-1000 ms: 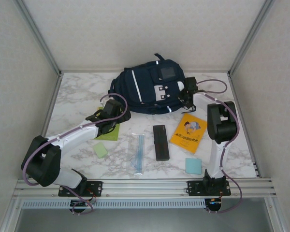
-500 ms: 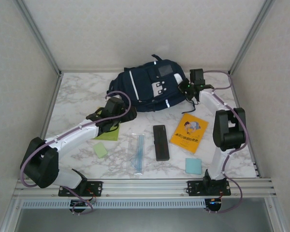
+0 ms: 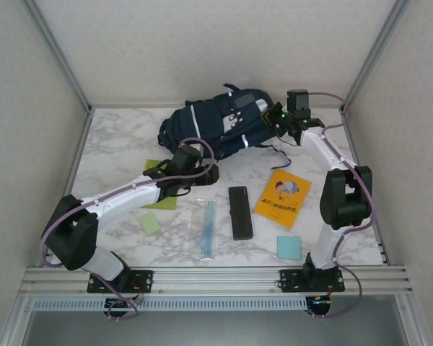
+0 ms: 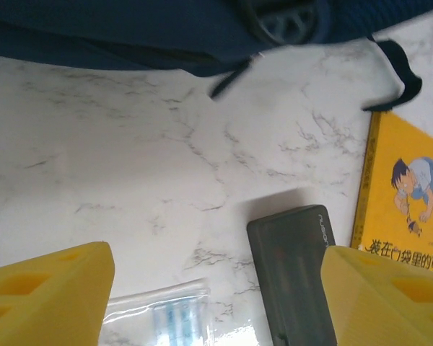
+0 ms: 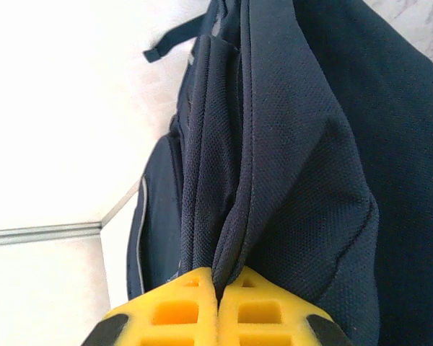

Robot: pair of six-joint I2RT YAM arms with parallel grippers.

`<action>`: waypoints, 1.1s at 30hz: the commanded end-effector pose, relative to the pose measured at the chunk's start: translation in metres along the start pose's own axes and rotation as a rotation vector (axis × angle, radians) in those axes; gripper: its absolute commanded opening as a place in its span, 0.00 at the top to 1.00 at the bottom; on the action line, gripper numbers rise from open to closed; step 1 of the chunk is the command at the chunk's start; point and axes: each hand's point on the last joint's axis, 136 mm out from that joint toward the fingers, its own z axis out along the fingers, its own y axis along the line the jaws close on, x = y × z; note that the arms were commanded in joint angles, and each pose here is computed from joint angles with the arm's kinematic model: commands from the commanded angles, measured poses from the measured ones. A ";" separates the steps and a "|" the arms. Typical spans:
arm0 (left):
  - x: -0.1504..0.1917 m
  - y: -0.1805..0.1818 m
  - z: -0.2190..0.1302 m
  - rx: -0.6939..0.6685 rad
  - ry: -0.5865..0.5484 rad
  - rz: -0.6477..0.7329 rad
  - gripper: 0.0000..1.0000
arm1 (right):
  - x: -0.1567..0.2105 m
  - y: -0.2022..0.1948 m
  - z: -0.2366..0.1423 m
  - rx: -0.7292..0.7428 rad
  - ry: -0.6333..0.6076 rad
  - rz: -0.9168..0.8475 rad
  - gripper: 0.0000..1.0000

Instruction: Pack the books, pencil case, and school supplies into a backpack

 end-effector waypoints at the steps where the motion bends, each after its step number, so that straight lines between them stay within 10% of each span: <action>1: -0.003 -0.018 0.015 0.042 -0.080 0.108 0.28 | -0.009 0.053 -0.018 -0.149 -0.013 0.009 1.00; 21: -0.066 -0.003 0.100 -0.130 -0.395 0.213 0.46 | 0.000 0.065 -0.032 -0.221 0.024 0.088 1.00; 29: -0.072 -0.004 0.097 -0.071 -0.363 0.247 1.00 | 0.004 0.037 -0.034 -0.171 0.012 0.089 1.00; 33: -0.051 0.003 0.094 -0.040 -0.267 0.278 1.00 | -0.004 0.020 -0.036 -0.145 -0.019 0.072 1.00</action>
